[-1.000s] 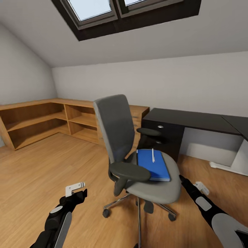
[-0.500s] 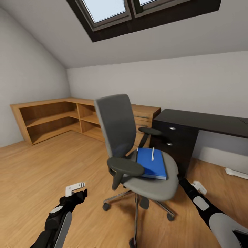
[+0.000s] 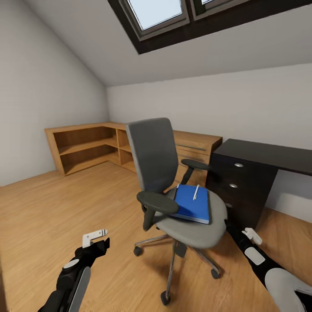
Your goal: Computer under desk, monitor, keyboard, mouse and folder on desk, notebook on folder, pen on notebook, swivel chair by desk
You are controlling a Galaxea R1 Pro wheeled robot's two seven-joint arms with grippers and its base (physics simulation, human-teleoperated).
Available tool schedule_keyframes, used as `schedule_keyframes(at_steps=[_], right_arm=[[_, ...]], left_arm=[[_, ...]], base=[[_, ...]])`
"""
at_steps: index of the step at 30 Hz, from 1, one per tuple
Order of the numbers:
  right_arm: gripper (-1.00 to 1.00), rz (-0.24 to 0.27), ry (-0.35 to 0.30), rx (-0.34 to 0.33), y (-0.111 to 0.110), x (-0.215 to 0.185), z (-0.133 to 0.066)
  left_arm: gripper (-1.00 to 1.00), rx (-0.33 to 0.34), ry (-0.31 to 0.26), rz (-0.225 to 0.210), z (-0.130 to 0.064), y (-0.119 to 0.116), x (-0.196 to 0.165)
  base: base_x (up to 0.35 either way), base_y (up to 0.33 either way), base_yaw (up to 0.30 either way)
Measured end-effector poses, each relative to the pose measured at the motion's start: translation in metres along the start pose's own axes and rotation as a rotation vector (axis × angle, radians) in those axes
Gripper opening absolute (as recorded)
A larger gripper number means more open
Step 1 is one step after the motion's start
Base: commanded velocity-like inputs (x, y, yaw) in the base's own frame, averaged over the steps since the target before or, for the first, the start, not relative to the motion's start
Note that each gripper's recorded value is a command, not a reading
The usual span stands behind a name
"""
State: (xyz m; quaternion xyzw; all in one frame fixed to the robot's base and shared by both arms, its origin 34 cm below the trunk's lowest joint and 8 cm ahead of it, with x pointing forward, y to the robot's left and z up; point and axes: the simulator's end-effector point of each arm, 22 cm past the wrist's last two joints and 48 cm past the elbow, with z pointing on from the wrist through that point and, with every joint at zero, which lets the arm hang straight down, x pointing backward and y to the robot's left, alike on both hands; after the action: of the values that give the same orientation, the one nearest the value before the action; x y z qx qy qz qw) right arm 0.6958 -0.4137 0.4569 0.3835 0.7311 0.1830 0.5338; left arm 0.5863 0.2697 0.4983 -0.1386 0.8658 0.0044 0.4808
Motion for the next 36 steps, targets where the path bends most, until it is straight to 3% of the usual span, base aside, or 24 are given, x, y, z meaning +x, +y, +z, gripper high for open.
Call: schedule_keyframes(at_steps=[6,10,16,28,31,36], right_arm=[[1.00,-0.001,-0.003,0.003,-0.003,-0.003,0.000],[1.00,-0.014,0.016,-0.023,0.012,0.011,0.001],[1.00,-0.015,0.016,-0.023,0.012,0.011,0.001],[1.00,-0.020,0.036,-0.015,0.008,0.019,0.000],[1.00,-0.019,0.033,-0.038,0.014,0.018,0.000],[1.00,-0.024,0.035,-0.046,0.016,0.020,0.000]], left_arm=[[1.00,-0.003,0.022,0.004,0.003,0.000,0.010],[1.00,-0.004,0.025,0.005,0.003,0.000,0.011],[1.00,-0.002,0.027,0.005,0.003,-0.001,0.012],[1.00,-0.001,0.029,0.005,0.004,-0.001,0.013],[1.00,-0.001,0.028,0.005,0.004,-0.001,0.013],[1.00,0.028,0.067,0.045,0.006,-0.020,0.032]], base=[[0.000,0.000,0.241],[0.000,0.000,0.044],[-0.012,0.000,0.004],[-0.258,0.000,0.000],[-0.025,0.000,0.110],[0.000,0.000,0.275]])
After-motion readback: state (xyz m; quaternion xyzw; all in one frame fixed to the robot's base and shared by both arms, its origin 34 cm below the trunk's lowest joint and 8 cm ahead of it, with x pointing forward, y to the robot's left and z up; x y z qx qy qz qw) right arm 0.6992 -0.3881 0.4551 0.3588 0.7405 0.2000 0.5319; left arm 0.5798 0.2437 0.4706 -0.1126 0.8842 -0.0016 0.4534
